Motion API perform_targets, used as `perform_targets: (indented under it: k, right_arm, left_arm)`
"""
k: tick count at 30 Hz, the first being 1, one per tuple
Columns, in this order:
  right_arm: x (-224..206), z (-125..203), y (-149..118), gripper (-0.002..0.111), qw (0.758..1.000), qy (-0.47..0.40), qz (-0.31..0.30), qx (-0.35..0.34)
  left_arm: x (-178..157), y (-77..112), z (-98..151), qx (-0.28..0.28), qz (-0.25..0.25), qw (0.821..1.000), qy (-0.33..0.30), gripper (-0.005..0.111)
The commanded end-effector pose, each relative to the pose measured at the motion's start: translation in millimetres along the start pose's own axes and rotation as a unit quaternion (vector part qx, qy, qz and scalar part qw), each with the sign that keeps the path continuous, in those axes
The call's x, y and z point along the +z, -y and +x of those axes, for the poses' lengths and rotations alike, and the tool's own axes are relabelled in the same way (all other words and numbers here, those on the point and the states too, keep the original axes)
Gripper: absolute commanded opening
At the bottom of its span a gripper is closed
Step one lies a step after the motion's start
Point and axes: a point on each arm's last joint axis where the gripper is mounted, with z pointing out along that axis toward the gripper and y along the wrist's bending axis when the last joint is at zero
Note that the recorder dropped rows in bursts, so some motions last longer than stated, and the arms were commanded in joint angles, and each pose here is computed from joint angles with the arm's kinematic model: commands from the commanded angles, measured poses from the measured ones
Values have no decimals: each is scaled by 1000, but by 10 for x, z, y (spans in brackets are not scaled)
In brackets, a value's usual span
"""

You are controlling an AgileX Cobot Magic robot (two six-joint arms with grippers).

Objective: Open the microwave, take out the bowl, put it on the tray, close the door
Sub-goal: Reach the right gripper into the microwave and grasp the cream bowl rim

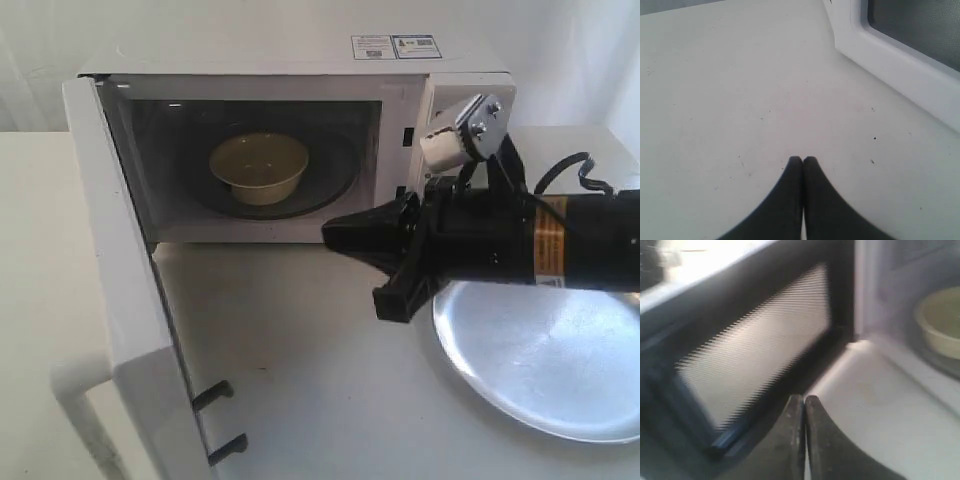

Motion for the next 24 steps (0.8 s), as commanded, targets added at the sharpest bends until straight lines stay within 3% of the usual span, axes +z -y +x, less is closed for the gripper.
perform_targets:
  k: [1, 9, 14, 19, 24]
  right_arm:
    - [186, 42, 128, 0, 992, -42, 63, -99]
    - [830, 65, 386, 0, 974, -83, 62, -200]
    - [1144, -17, 576, 8, 965, -77, 61, -242]
    - [1368, -160, 737, 21, 964, -52, 65, -254]
    - [1619, -167, 935, 50, 968, -37, 79, -237]
  left_arm:
    - [-4, 4, -3, -5, 3, 1000, 0, 0]
    - [-4, 4, -3, -5, 3, 1000, 0, 0]
    - [-4, 4, -3, -5, 3, 1000, 0, 0]
    - [-4, 4, -3, -5, 3, 1000, 0, 0]
    - [-4, 4, -3, -5, 3, 1000, 0, 0]
